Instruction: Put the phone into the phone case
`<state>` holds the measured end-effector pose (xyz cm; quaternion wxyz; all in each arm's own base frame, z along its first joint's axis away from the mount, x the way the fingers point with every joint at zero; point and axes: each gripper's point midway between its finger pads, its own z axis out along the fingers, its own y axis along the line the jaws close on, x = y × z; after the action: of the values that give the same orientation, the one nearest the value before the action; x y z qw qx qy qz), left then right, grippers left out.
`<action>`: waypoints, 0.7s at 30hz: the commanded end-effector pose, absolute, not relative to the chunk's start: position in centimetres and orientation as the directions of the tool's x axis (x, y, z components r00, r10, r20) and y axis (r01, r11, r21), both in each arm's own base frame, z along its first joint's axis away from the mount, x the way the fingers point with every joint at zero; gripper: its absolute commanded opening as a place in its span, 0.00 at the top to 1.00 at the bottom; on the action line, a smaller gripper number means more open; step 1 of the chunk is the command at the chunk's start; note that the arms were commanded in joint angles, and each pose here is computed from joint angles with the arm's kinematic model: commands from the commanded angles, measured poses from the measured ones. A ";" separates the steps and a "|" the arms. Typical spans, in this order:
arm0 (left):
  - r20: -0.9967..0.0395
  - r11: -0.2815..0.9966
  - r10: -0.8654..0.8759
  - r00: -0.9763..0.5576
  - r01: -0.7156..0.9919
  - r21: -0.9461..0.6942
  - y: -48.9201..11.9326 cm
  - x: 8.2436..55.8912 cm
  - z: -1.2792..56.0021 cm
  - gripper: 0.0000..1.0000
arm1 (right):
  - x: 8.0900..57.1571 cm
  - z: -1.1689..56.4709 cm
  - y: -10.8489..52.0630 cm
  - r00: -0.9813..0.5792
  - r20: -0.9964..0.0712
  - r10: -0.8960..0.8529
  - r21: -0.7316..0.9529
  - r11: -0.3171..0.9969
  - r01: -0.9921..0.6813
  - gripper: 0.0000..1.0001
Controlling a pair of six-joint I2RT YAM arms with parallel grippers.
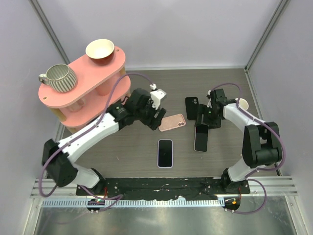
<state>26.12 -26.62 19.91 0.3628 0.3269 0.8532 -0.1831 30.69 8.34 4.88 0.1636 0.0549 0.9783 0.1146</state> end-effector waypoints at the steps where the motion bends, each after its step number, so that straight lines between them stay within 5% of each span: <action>1: -0.761 0.558 0.557 -0.333 0.829 0.046 -30.9 29.6 20.3 0.22 | 31.4 7.6 8.2 -0.886 -0.408 0.221 0.272 0.956 0.114 0.55; 7: -0.696 0.477 0.672 -0.254 0.867 0.143 -33.7 33.9 17.5 0.22 | 30.9 7.5 7.7 -0.875 -0.421 0.237 0.255 0.957 0.137 0.55; 21: -0.640 0.417 0.710 -0.294 0.908 0.046 -35.0 37.8 9.6 0.31 | 31.1 7.4 7.7 -0.864 -0.428 0.265 0.274 0.949 0.155 0.55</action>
<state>34.92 -34.43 8.37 0.2681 0.5153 0.8005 -0.1475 29.77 7.64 5.97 0.2011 0.1001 0.9687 0.1061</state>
